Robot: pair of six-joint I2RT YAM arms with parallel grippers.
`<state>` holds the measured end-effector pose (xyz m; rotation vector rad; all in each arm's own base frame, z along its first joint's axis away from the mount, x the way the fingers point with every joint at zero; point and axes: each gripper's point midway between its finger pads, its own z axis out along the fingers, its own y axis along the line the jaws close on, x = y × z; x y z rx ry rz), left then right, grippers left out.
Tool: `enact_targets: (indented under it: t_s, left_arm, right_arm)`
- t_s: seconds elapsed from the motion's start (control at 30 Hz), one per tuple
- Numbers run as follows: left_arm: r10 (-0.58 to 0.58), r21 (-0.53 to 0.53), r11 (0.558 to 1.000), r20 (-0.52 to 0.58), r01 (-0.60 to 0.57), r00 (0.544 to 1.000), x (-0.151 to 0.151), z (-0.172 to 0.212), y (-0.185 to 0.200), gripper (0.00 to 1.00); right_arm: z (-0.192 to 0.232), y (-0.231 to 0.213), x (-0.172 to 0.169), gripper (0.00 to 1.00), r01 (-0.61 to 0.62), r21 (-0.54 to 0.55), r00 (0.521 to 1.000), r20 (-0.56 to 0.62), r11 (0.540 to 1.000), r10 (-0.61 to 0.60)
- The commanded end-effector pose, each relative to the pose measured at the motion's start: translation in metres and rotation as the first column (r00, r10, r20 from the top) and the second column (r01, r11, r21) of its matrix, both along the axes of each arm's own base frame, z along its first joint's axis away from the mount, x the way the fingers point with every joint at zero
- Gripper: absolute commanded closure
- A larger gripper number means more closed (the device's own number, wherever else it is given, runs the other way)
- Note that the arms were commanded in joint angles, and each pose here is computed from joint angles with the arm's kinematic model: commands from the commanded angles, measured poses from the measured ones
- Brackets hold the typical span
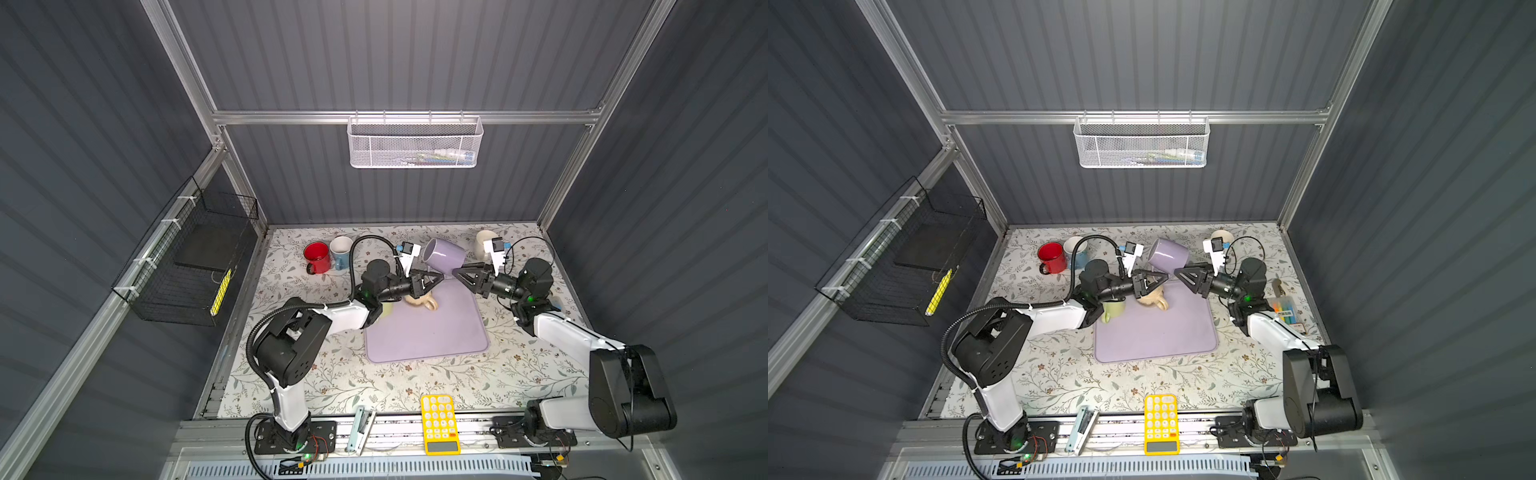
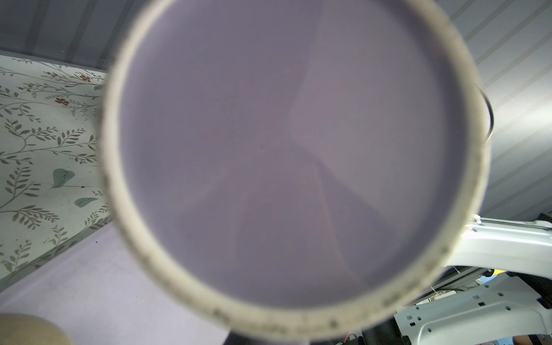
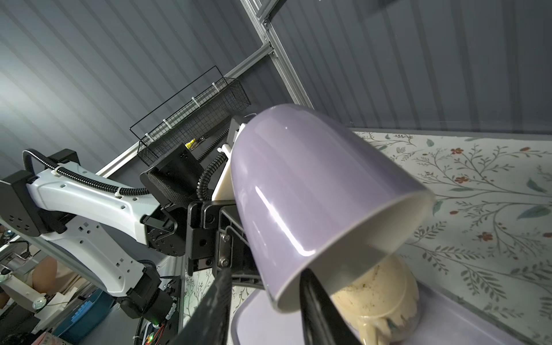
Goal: Turn the mug right side up
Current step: 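Close the right gripper on the lavender mug's side beside the left gripper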
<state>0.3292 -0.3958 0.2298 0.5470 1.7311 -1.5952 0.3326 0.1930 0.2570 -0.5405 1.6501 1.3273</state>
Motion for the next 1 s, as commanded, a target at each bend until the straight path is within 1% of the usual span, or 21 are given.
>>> enact_targets:
  t_s: [0.0,0.17,0.4,0.57,0.87,0.97]
  left_arm:
    - [-0.021,-0.084,0.996,0.115,0.030,0.993,-0.004,0.036,-0.005,0.94]
    - [-0.033,-0.096,0.994,0.108,0.043,0.994,-0.006,0.035,-0.009,0.94]
    - [-0.037,-0.111,0.993,0.091,0.047,0.995,-0.004,0.029,-0.015,0.95]
    - [-0.040,-0.123,0.991,0.080,0.050,0.996,-0.002,0.027,-0.019,0.94]
    - [-0.044,-0.129,0.990,0.067,0.052,0.997,-0.002,0.025,-0.022,0.88]
    - [-0.040,-0.125,0.991,0.068,0.048,0.997,-0.002,0.025,-0.022,0.82]
  right_arm:
    - [0.015,0.005,0.001,0.60,-0.026,0.020,0.998,0.050,0.999,0.025]
    - [0.016,0.007,0.003,0.61,-0.027,0.028,0.998,0.055,0.999,0.025]
    - [0.023,0.014,0.001,0.63,-0.062,0.048,0.996,0.069,0.997,0.059]
    - [0.027,0.016,0.000,0.66,-0.080,0.068,0.994,0.079,0.994,0.074]
    - [0.033,0.020,0.002,0.77,-0.122,0.134,0.990,0.090,0.984,0.110]
    - [0.031,0.021,0.002,0.79,-0.129,0.140,0.989,0.086,0.982,0.118]
